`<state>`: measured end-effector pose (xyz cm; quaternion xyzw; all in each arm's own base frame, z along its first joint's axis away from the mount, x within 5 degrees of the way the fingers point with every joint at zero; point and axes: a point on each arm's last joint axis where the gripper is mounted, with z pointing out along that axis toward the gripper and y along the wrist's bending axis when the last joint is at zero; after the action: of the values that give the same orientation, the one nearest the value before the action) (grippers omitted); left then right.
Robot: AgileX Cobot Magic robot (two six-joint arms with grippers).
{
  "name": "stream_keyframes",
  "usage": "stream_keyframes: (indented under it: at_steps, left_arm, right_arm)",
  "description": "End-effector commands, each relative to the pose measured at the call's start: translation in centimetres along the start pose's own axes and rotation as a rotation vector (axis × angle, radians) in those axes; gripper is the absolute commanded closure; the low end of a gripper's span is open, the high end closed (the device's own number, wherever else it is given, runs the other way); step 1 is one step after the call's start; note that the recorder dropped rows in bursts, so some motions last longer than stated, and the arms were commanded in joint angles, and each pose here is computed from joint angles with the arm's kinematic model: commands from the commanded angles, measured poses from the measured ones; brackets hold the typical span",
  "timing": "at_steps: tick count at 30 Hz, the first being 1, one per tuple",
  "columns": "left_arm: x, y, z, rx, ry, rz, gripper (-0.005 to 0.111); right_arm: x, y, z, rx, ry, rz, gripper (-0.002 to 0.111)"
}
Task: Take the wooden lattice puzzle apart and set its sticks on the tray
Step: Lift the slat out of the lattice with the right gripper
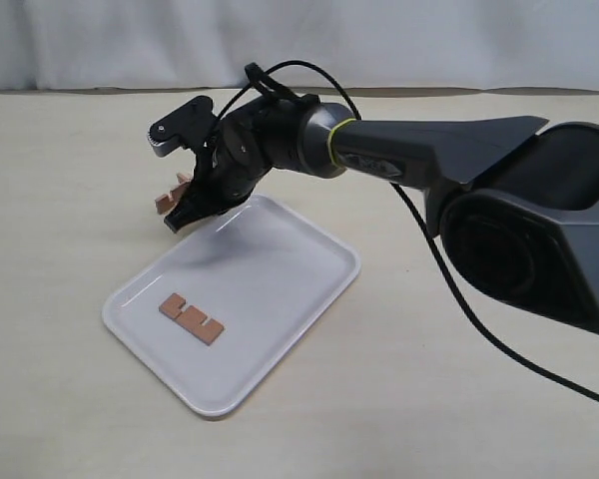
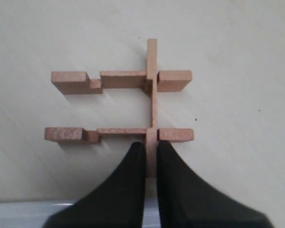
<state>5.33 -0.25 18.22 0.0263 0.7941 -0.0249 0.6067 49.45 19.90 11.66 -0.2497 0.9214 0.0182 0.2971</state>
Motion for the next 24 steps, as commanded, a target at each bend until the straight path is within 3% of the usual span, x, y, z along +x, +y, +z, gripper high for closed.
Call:
stream_keyframes:
  at_steps: [1, 17, 24]
  left_arm:
    - [0.0, 0.0, 0.0, 0.000, -0.006, 0.000, 0.107]
    - [0.0, 0.0, 0.0, 0.000, -0.006, 0.000, 0.107]
    - [0.0, 0.0, 0.0, 0.000, -0.006, 0.000, 0.107]
  right_arm:
    - [-0.4, -0.5, -0.3, 0.018, -0.020, -0.015, 0.104]
    - [-2.8, -1.0, -6.7, 0.026, -0.019, -0.001, 0.104]
    - [-0.6, -0.1, -10.8, -0.038, 0.008, 0.040, 0.104]
